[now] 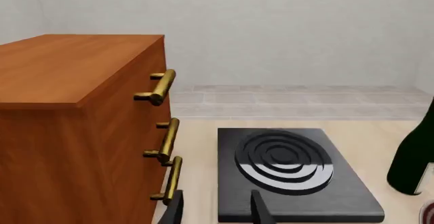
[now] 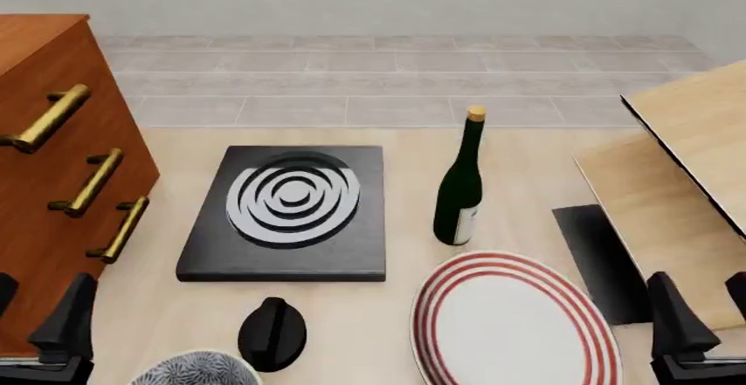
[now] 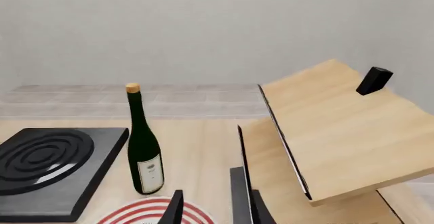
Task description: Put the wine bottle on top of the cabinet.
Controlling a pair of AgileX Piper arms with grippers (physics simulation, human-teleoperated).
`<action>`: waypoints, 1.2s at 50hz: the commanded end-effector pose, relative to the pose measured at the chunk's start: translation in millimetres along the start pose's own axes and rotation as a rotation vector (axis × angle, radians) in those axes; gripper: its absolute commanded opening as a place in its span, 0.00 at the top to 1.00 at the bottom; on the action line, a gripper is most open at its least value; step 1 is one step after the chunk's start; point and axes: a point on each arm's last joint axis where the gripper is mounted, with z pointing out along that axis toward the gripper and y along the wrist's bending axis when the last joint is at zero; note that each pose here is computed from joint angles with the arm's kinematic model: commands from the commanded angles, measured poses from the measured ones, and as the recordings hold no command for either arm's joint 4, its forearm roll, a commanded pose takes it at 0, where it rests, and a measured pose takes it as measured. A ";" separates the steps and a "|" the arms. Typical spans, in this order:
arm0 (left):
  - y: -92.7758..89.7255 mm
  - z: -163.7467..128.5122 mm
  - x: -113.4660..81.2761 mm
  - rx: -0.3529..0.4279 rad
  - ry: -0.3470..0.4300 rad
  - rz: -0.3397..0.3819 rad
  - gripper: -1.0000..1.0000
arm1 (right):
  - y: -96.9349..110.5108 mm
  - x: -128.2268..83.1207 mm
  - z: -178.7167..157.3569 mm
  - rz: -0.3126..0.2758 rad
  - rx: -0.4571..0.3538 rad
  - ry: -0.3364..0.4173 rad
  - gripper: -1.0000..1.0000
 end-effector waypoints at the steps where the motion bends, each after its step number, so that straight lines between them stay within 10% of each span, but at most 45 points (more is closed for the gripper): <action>1: 0.3 0.4 -0.9 -0.005 -0.001 -0.011 0.00 | -0.8 1.1 6.5 0.035 0.013 0.029 0.00; 26: -5.9 2.8 -22.2 0.104 0.026 0.084 0.00 | -0.5 1.2 7.0 0.040 0.008 0.031 0.00; 60: -39.3 48.3 -109.7 0.387 0.116 -0.091 0.00 | -0.5 1.4 9.2 0.048 0.008 0.037 0.00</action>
